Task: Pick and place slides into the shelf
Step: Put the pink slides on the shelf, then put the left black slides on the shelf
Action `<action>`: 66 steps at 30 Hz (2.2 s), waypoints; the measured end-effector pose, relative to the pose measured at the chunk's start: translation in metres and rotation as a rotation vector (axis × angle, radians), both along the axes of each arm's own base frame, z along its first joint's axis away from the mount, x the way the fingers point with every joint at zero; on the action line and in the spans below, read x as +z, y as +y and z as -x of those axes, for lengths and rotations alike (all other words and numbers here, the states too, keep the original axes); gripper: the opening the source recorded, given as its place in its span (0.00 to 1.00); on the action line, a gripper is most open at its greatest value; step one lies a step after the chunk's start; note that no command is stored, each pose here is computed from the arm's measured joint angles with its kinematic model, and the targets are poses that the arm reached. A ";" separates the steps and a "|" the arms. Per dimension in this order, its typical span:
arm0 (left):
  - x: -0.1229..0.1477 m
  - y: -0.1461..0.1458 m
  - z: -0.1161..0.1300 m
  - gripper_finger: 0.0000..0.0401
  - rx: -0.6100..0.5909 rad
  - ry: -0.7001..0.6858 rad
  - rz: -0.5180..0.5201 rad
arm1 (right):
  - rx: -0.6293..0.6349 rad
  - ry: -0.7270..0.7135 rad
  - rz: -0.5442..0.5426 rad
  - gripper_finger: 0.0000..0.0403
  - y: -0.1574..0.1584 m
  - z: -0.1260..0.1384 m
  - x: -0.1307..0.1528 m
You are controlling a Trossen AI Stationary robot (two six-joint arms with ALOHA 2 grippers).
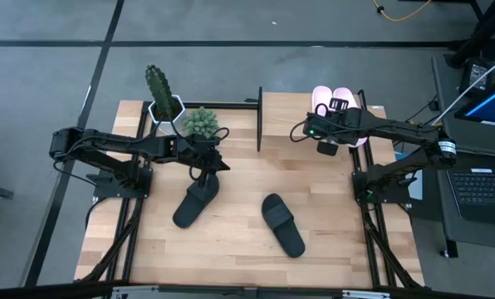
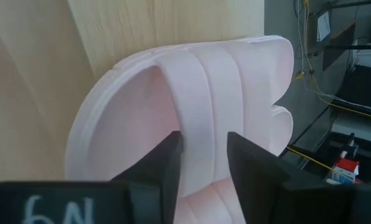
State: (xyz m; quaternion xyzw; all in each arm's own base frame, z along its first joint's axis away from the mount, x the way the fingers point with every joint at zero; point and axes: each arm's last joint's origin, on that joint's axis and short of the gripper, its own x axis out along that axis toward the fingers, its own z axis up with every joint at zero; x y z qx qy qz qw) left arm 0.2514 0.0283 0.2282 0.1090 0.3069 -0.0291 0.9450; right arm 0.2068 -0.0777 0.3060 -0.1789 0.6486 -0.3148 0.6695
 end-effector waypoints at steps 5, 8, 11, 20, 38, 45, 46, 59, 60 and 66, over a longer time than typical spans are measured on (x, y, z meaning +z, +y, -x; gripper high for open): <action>0.000 0.000 0.000 0.00 0.000 0.000 0.000 | -0.003 -0.021 -0.002 0.40 0.000 -0.001 0.000; 0.000 0.000 0.000 0.00 0.000 0.000 0.000 | -0.016 -0.047 -0.034 0.44 0.000 -0.002 0.000; 0.000 0.000 0.000 0.00 0.000 0.000 0.000 | -0.013 -0.047 -0.040 0.47 0.000 -0.002 -0.001; 0.000 0.000 0.000 0.00 0.000 0.000 0.000 | -0.013 -0.049 -0.044 0.48 0.000 -0.002 -0.001; 0.000 0.000 0.000 0.00 0.000 0.000 0.000 | -0.097 -0.309 -0.051 0.48 0.000 -0.005 0.053; 0.000 0.000 0.000 0.00 0.001 0.000 0.001 | -0.268 -0.547 -0.317 0.48 0.007 -0.009 0.057; 0.000 0.000 0.000 0.00 0.001 0.000 0.001 | -0.288 -0.561 -0.339 0.48 0.007 -0.010 0.057; 0.000 0.000 0.000 0.00 0.024 -0.001 0.034 | 0.030 -0.645 -0.325 0.48 0.037 -0.048 -0.002; 0.000 0.000 0.000 0.00 0.026 -0.001 0.036 | 0.046 -0.654 -0.328 0.48 0.041 -0.049 -0.008; 0.000 -0.001 0.000 0.00 0.022 -0.001 0.051 | 0.154 -0.771 -0.312 0.48 0.067 -0.048 -0.032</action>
